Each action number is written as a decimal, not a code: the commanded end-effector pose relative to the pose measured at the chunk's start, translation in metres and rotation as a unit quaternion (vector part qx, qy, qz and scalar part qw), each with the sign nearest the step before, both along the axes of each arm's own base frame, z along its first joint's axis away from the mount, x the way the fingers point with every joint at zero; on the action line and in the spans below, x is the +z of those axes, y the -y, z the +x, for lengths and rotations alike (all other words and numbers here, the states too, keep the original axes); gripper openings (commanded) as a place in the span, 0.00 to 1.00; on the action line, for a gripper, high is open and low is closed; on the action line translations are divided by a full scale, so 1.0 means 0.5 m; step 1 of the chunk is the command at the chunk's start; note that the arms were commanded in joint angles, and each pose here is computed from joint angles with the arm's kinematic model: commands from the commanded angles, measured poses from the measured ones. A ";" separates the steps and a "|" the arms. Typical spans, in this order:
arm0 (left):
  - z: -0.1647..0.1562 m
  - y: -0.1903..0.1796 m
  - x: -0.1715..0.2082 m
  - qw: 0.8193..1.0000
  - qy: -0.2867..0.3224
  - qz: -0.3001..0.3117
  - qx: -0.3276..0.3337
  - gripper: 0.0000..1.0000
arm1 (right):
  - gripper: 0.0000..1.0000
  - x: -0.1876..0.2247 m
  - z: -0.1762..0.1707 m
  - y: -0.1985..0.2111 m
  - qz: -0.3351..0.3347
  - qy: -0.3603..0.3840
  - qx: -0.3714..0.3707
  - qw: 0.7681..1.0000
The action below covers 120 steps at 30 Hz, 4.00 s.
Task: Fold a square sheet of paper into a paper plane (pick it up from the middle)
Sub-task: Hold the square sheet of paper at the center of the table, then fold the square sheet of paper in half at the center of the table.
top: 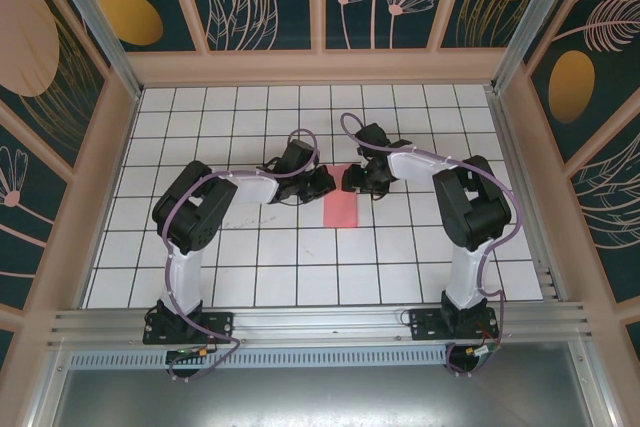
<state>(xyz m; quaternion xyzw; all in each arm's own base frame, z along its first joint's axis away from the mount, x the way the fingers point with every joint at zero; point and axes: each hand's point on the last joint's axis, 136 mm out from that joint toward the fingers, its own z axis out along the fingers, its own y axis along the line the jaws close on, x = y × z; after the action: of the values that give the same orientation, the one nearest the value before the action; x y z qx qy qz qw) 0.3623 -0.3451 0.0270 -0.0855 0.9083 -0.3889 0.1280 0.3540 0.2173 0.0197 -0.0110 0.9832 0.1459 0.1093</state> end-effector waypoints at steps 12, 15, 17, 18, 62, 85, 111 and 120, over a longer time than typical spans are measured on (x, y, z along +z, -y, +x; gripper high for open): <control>-0.036 -0.011 -0.032 0.999 -0.022 0.023 -0.009 0.00 | 0.63 -0.058 -0.024 0.045 -0.055 -0.038 -0.006 0.998; -0.044 -0.025 -0.049 0.999 -0.028 0.036 -0.002 0.00 | 0.64 -0.044 -0.014 0.036 -0.044 -0.030 -0.006 0.999; -0.050 -0.031 -0.062 0.999 -0.034 0.042 -0.001 0.00 | 0.65 -0.026 -0.003 0.028 -0.035 -0.020 -0.006 0.999; -0.053 -0.033 -0.069 0.998 -0.037 0.044 -0.002 0.00 | 0.66 -0.013 0.005 0.022 -0.027 -0.012 -0.006 1.000; -0.069 -0.039 -0.113 0.997 -0.056 0.058 -0.013 0.00 | 0.00 -0.014 -0.064 0.001 0.269 -0.043 -0.020 0.962; -0.071 -0.040 -0.113 0.997 -0.055 0.058 -0.015 0.00 | 0.00 0.029 -0.094 -0.024 0.305 -0.028 -0.003 0.952; -0.072 -0.039 -0.113 0.997 -0.055 0.057 -0.018 0.00 | 0.00 -0.016 -0.171 -0.019 0.298 -0.059 0.005 0.953; -0.075 -0.039 -0.114 0.997 -0.057 0.058 -0.021 0.00 | 0.00 0.024 -0.160 -0.033 0.298 -0.035 0.020 0.954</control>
<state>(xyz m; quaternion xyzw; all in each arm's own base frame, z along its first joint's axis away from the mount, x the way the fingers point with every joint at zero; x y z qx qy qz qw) 0.3497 -0.3426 0.0148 -0.0765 0.9112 -0.3860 0.1223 0.2732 0.2271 0.0184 0.0222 0.8995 0.4323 0.0597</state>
